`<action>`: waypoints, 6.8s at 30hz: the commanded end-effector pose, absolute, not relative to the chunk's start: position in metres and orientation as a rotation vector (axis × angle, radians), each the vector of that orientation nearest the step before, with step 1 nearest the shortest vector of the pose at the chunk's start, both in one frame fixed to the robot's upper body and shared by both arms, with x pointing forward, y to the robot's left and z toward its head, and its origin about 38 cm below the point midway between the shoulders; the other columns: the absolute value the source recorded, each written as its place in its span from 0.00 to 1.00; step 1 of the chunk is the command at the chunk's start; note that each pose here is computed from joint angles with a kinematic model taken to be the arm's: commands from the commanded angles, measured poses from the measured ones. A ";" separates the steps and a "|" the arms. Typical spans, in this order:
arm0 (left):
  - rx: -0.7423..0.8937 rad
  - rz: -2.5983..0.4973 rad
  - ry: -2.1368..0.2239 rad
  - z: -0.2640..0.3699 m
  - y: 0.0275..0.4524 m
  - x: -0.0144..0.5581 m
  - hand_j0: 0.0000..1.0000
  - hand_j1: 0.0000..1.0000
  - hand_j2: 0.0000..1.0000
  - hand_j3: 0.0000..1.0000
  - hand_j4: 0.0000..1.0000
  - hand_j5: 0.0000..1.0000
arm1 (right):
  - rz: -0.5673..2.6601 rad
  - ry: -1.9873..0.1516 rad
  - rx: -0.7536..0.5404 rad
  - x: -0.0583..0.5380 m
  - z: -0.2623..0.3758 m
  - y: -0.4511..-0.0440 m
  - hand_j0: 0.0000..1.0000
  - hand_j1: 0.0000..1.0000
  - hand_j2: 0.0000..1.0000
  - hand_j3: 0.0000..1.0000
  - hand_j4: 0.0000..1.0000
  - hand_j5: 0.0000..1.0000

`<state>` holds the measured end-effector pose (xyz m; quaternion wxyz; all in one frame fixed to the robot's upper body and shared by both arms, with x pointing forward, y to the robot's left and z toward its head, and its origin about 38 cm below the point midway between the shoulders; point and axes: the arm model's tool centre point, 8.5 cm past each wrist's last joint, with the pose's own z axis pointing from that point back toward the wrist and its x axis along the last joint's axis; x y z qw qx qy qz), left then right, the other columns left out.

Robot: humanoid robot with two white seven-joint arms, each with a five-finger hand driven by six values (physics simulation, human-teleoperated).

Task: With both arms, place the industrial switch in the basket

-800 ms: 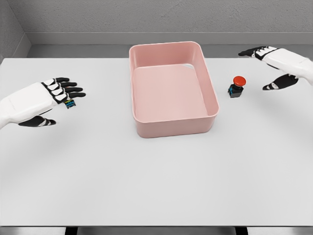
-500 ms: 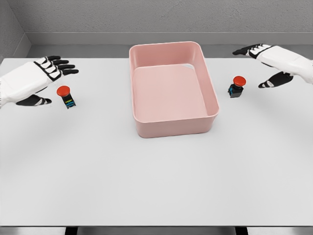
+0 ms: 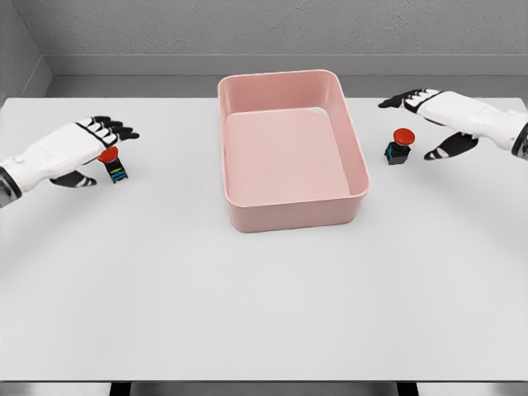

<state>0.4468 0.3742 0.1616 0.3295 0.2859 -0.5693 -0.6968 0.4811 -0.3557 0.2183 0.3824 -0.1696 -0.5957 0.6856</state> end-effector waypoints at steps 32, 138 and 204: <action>0.731 -1.766 -1.440 0.141 0.378 0.463 0.57 0.57 0.57 0.57 0.57 0.57 | 1.722 -1.406 -0.423 0.505 0.184 -0.342 0.95 0.95 0.95 0.95 0.95 0.95; 0.431 -1.811 -1.907 0.203 0.129 0.506 1.00 1.00 1.00 1.00 1.00 1.00 | 1.857 -1.390 -0.523 0.530 0.253 -0.326 0.45 0.45 0.45 0.45 0.45 0.45; 0.541 -2.070 -1.684 0.247 0.304 0.410 1.00 1.00 1.00 1.00 1.00 1.00 | 2.004 -1.614 -0.239 0.499 0.284 -0.200 1.00 1.00 1.00 1.00 1.00 1.00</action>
